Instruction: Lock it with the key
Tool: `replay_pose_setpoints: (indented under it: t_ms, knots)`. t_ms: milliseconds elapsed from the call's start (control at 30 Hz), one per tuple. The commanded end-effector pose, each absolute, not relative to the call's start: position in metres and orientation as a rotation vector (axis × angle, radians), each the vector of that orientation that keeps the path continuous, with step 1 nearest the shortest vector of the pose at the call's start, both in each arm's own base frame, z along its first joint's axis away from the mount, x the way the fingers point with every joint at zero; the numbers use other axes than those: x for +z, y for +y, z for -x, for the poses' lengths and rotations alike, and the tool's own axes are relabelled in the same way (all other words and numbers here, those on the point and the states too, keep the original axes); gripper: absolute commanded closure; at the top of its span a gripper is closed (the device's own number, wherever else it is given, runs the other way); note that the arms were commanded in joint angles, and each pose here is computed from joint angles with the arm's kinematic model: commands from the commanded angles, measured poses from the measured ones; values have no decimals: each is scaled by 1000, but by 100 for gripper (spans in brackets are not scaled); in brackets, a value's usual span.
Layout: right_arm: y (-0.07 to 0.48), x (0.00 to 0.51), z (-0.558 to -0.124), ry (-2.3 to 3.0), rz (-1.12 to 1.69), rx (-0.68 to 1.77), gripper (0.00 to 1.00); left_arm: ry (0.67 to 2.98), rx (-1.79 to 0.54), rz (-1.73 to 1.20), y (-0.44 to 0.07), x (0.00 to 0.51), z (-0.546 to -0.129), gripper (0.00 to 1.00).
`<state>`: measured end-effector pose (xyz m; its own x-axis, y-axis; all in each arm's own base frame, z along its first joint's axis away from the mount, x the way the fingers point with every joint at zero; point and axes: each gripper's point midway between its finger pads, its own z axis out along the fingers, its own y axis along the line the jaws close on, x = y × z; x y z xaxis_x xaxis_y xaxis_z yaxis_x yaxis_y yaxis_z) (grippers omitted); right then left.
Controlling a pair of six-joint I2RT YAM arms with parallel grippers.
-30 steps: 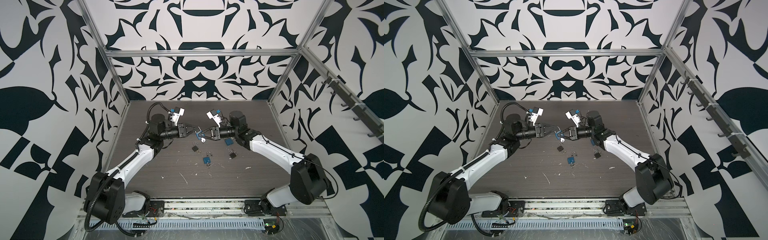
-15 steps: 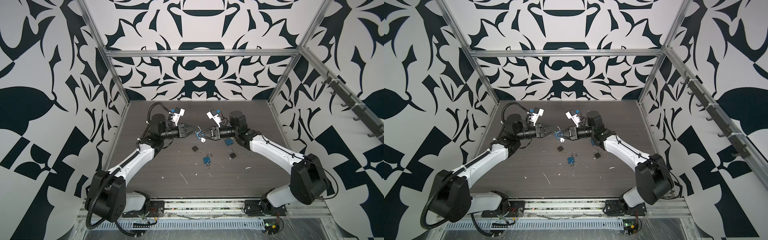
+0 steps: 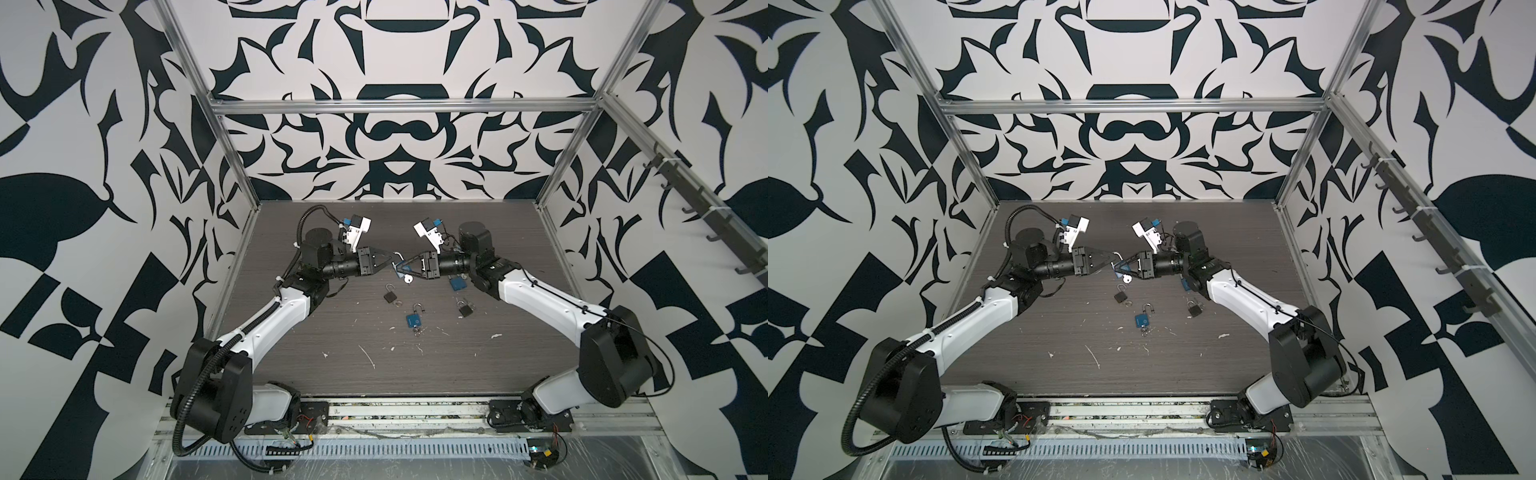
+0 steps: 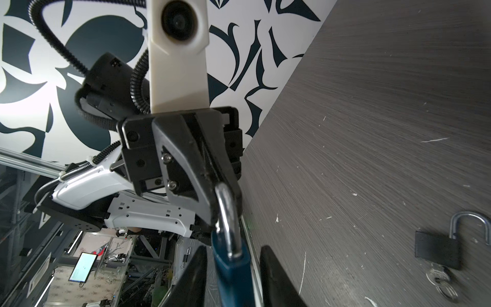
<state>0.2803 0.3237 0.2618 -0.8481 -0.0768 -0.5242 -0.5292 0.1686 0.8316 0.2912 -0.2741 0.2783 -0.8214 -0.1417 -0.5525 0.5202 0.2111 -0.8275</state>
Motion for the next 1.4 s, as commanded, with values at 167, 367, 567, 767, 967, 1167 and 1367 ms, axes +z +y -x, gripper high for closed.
replay_pose_setpoints:
  t_ms: [167,367,567,767,967,1167,1367]
  knots:
    - [313,267,-285,2034,533,1723,60,1907,-1555,-187,-243,290,-310,100]
    - [312,266,-280,2029,532,1739,63,1883,-1554,-163,-239,297,-314,100]
    - [314,274,-283,1997,535,1757,63,1883,-1560,-168,-240,298,-314,100]
    - [322,280,-282,1977,562,1783,63,1881,-1563,-166,-240,298,-314,100]
    - [327,279,-283,1976,571,1786,64,1882,-1566,-167,-240,298,-315,100]
    - [329,279,-285,1977,568,1784,66,1885,-1579,-171,-241,297,-314,100]
    - [331,279,-289,1977,562,1776,70,1884,-1585,-173,-242,297,-314,100]
